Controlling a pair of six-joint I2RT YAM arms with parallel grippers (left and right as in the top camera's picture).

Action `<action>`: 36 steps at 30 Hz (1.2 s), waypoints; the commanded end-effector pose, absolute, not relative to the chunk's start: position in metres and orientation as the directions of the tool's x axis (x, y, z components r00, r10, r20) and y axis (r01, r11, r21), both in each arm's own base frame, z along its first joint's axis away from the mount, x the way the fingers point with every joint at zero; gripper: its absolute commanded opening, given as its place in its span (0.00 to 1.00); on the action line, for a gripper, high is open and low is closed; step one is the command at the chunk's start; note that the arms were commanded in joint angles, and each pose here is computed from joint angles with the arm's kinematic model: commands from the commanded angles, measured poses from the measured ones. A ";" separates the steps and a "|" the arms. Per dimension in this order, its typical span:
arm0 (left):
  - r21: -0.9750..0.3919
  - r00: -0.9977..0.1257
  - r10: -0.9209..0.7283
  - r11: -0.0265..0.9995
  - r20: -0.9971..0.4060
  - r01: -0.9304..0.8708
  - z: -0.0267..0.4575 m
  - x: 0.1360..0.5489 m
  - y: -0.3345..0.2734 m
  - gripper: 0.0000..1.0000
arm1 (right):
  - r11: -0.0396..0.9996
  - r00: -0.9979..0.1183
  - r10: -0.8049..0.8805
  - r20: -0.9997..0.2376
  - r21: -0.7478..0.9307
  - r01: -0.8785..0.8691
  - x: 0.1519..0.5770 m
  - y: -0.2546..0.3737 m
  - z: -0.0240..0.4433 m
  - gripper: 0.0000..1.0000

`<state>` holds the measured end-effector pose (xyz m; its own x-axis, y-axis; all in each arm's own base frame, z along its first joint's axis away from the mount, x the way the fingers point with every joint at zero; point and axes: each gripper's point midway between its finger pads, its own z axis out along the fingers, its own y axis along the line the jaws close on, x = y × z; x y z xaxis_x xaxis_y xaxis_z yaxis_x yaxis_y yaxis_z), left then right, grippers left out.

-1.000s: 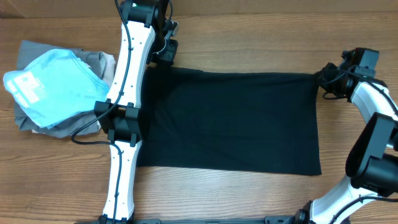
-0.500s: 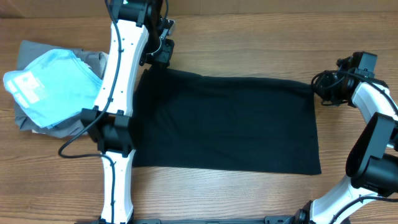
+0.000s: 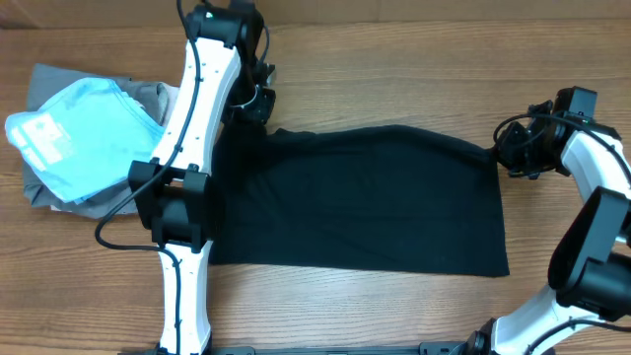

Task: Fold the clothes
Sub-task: 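Fold the shirt's top edge downward with both grippers toward the bottom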

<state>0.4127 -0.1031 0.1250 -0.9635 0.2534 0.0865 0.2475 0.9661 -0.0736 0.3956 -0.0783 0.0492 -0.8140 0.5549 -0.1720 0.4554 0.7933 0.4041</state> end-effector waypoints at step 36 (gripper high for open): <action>-0.002 -0.903 0.201 0.976 0.381 0.217 0.094 0.320 -0.085 0.04 | 0.783 -0.787 0.613 -0.070 0.192 0.592 0.330 -0.123 0.068 0.04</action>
